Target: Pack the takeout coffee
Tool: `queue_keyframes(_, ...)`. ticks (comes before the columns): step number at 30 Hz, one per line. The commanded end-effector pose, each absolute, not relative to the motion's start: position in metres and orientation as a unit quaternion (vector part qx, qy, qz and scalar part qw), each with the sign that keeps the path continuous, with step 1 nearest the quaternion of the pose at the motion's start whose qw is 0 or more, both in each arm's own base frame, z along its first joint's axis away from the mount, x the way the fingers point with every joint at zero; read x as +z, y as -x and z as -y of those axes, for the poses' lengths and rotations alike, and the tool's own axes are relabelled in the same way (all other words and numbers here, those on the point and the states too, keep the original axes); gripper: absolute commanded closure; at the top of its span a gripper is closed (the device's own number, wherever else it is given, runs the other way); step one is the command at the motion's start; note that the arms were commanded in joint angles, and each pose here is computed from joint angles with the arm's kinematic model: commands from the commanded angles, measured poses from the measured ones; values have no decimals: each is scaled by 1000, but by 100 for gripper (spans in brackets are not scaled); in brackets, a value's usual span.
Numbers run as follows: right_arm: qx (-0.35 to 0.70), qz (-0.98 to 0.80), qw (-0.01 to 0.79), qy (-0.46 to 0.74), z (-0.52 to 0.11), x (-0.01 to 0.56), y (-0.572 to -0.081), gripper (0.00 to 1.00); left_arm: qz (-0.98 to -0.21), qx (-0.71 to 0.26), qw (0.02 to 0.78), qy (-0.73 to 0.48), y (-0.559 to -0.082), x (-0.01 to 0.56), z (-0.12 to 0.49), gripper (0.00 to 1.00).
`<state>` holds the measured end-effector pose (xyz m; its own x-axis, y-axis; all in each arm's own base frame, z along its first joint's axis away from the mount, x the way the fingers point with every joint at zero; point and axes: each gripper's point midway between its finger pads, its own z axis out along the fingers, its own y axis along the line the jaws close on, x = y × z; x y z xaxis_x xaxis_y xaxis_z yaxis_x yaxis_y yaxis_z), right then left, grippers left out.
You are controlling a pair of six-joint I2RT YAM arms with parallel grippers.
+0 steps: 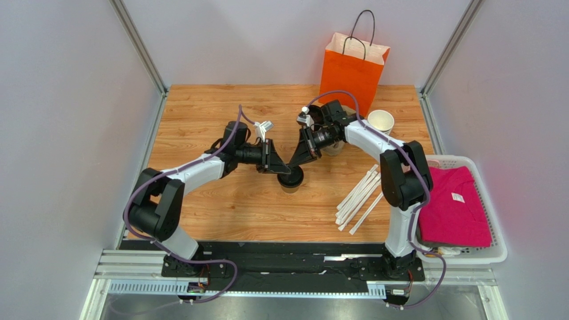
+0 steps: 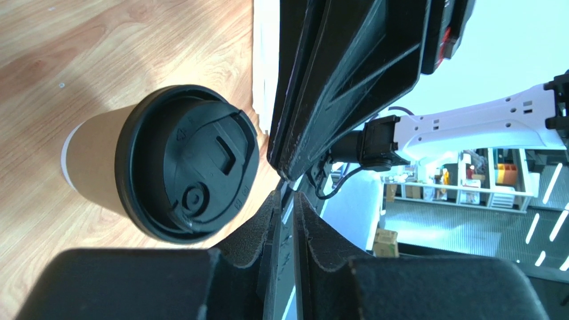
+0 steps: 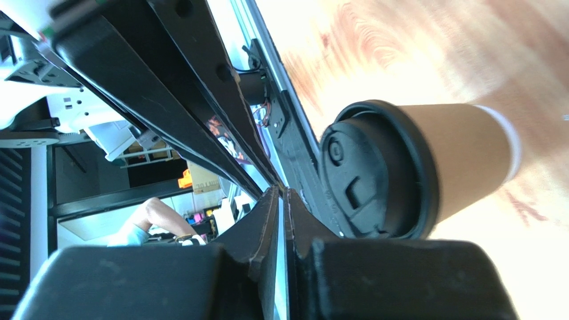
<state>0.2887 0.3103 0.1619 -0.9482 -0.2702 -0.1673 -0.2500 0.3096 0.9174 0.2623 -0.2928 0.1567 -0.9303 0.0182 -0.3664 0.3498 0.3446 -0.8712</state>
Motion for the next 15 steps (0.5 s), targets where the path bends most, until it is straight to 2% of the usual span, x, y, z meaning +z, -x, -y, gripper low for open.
queue_keyframes(1, -555, 815, 13, -166, -308, 147, -295, 92, -807, -564, 144, -103, -270, 145, 298, 81)
queue_keyframes(9, -521, 839, 44, -151, -297, 92, -290, 97, -846, -521, 96, -57, -269, 83, 284, 87)
queue_keyframes(15, -513, 845, 61, -136, -290, 70, -289, 98, -857, -507, 82, -52, -267, 70, 277, 89)
